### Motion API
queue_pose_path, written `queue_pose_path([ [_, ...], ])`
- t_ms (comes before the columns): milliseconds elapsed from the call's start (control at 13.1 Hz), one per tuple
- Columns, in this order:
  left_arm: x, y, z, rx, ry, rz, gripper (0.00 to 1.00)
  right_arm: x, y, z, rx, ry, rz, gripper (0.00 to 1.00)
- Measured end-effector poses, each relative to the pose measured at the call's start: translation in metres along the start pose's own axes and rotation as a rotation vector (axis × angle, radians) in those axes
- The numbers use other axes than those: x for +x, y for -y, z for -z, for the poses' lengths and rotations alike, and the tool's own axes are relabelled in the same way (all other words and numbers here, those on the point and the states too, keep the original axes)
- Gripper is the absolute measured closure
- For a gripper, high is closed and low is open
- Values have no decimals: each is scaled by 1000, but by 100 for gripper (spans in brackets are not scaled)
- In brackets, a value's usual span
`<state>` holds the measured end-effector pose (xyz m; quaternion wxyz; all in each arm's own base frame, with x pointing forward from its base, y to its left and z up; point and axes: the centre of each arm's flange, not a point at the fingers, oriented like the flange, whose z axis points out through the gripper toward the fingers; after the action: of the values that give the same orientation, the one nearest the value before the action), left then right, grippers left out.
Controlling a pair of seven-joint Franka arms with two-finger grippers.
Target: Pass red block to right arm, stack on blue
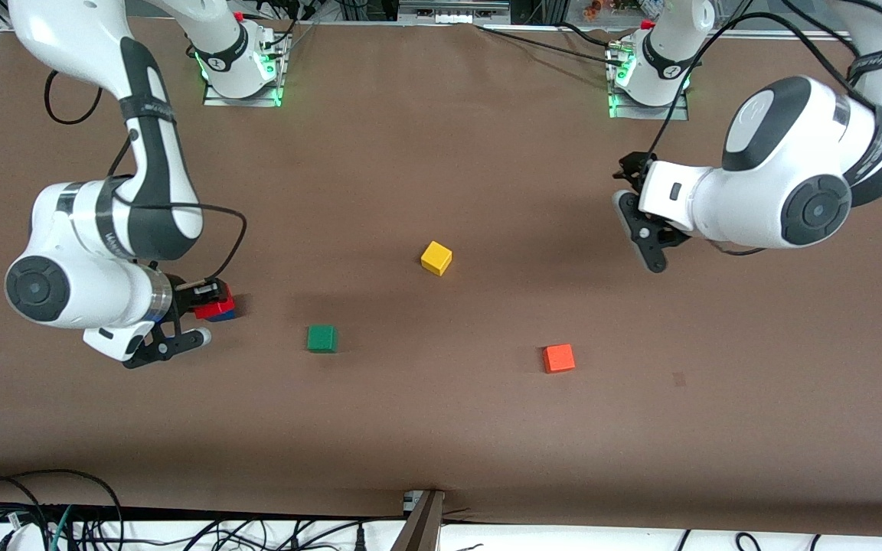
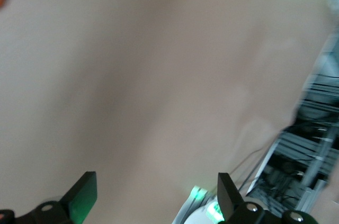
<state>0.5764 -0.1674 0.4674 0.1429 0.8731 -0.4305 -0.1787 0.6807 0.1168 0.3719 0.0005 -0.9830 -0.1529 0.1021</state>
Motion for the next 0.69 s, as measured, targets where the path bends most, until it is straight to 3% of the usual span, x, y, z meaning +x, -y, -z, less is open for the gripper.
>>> queue_pose_path([
  [153,-18,-2,29,152,26,148,0,-11,-6,-1,-36,-16,-25,43],
  [307,-42,2,64,261,5,231,0,-27,-26,-17,-85,-65,-51,43],
  [690,-106,32,144,365,-129,362,0,-61,-35,-54,-127,-154,-122,43],
])
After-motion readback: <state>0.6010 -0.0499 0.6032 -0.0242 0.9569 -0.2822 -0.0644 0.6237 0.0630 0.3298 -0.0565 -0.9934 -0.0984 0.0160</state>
